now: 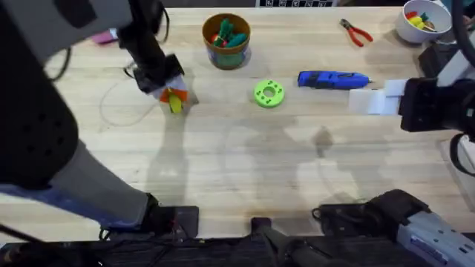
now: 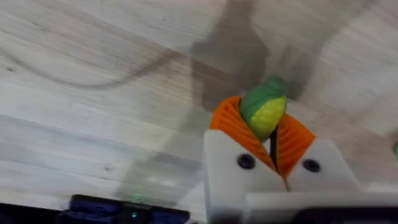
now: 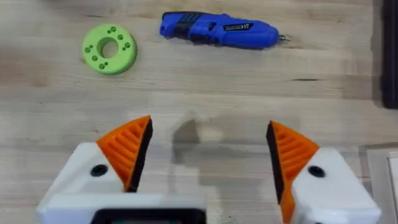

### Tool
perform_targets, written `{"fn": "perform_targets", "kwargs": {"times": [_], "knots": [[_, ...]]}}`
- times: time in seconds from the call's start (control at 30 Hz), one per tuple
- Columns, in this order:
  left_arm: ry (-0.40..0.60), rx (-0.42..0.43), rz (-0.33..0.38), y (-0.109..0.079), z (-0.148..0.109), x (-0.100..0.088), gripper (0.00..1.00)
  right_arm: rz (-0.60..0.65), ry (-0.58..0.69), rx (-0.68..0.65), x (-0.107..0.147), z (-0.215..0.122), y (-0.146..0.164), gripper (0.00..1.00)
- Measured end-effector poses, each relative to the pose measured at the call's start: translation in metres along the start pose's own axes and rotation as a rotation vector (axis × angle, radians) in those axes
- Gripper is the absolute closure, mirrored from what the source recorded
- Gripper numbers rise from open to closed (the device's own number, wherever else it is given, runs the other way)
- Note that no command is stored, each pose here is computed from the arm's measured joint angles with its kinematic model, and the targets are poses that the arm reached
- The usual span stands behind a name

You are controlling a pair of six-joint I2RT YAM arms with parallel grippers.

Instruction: Pick up the gripper from the table and insert it into the empty holder that is missing its gripper. Then pick up a screw, insert it into the mounting hole, and use the screwdriver to tighten it. Finally, clean up the table by picking up the vegetable and placing it into the bucket.

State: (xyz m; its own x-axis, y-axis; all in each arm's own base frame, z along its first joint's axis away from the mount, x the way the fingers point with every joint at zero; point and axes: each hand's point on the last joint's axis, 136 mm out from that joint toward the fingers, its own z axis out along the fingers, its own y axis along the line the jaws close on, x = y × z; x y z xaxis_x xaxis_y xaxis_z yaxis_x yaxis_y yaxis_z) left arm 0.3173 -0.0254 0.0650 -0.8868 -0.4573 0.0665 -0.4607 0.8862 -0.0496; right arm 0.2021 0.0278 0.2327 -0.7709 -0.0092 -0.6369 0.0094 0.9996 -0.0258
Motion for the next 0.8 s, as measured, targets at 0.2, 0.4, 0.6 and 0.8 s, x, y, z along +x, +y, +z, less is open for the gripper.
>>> {"fn": "perform_targets", "kwargs": {"times": [0.2,0.4,0.6,0.8], "knots": [[-0.194,0.115,0.244,-0.031,-0.085,-0.017,0.963,0.0,0.0,0.0,0.0,0.0,0.0,0.007],[-0.441,0.249,0.492,-0.097,-0.157,-0.028,0.963,-0.002,0.008,0.002,0.002,0.0,0.0,0.008],[-0.61,0.358,0.614,-0.159,-0.179,-0.036,0.963,-0.004,0.016,0.004,0.004,0.0,-0.001,0.007],[-0.617,0.366,0.64,-0.191,-0.144,-0.062,0.963,-0.005,0.019,0.005,0.005,0.0,-0.001,0.008]]}}
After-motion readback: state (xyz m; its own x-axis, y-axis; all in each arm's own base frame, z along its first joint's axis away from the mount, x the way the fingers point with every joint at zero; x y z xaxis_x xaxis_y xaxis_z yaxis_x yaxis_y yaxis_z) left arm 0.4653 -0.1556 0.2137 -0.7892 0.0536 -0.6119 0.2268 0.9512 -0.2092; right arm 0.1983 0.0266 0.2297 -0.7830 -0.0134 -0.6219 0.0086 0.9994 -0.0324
